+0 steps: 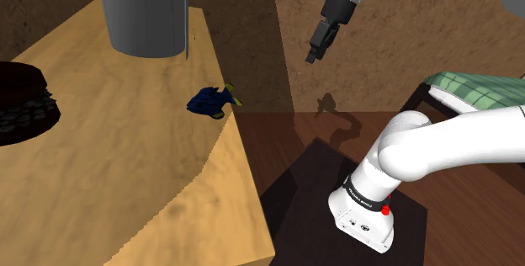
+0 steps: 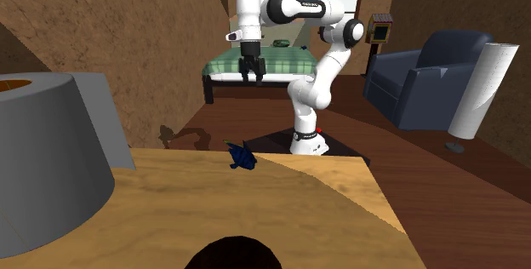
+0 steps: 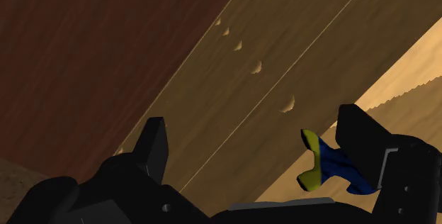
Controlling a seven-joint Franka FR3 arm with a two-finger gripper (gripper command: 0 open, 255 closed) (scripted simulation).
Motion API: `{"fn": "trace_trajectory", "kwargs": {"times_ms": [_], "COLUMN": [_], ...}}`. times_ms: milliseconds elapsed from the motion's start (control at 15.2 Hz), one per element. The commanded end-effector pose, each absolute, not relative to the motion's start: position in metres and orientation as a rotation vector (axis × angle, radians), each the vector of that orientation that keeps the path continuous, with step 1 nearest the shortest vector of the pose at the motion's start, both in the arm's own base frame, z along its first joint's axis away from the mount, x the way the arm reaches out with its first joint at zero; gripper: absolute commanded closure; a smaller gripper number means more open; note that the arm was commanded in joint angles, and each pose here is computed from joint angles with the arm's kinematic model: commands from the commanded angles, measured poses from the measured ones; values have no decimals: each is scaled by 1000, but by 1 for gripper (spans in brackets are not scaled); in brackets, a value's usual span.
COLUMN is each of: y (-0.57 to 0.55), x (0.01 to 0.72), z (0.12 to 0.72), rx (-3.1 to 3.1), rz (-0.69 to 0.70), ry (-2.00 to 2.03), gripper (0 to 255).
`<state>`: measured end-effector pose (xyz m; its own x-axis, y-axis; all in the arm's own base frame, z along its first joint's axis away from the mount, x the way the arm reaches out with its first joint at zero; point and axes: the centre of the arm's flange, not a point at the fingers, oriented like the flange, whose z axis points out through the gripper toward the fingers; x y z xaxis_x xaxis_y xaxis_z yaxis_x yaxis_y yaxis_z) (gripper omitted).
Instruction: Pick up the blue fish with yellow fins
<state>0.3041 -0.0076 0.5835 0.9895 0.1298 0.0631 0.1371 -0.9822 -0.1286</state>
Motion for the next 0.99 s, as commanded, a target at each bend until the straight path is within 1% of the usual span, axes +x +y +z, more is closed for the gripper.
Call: {"fn": "trace_trajectory", "kwargs": {"times_ms": [0, 924], "y": [-8, 95], "x": [304, 389], "z": [583, 505], "rx": [-3001, -2775], "rz": [-82, -401], "ry": [-202, -603], "gripper": [0, 0]}}
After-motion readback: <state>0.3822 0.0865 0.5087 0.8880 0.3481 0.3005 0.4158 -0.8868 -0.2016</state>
